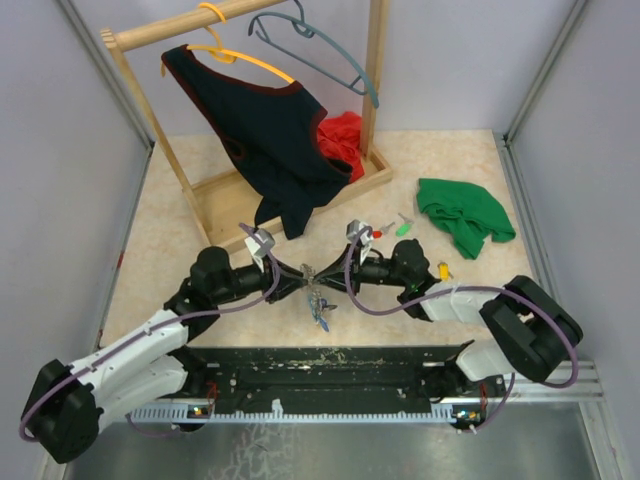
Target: Put the keys on the keyring
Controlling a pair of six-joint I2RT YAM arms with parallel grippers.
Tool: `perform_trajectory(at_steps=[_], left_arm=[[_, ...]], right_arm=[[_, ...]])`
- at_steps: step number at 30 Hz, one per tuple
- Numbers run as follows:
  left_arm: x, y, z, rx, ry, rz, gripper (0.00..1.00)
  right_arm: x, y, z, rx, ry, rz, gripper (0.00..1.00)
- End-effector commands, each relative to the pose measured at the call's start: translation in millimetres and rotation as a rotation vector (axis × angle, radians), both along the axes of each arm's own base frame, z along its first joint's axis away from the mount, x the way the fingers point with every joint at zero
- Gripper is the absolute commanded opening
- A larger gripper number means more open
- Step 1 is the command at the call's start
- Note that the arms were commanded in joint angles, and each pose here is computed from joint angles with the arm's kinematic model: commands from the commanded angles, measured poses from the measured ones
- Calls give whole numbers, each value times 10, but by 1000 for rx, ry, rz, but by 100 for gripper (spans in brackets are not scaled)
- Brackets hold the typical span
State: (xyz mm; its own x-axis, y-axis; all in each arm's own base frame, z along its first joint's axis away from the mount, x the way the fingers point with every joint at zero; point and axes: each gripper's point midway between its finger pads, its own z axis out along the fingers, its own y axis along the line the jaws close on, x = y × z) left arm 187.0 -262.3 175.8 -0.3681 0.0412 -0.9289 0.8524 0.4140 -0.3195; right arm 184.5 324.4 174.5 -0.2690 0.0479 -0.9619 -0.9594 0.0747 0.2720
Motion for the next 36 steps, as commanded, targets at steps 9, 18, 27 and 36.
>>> perform_trajectory(at_steps=[9, 18, 27, 36], left_arm=[[0, 63, 398, -395, -41, 99, 35], [-183, 84, 431, -490, -37, -2, 35], [-158, 51, 416, -520, -9, -13, 34], [-100, 40, 353, -503, 7, 3, 33]], right_arm=[[-7, 56, 456, 193, -80, -60, 0], [-43, 50, 507, 223, -84, -47, 0], [-87, 60, 568, 242, -88, -22, 0], [-146, 68, 621, 271, -79, 12, 0]])
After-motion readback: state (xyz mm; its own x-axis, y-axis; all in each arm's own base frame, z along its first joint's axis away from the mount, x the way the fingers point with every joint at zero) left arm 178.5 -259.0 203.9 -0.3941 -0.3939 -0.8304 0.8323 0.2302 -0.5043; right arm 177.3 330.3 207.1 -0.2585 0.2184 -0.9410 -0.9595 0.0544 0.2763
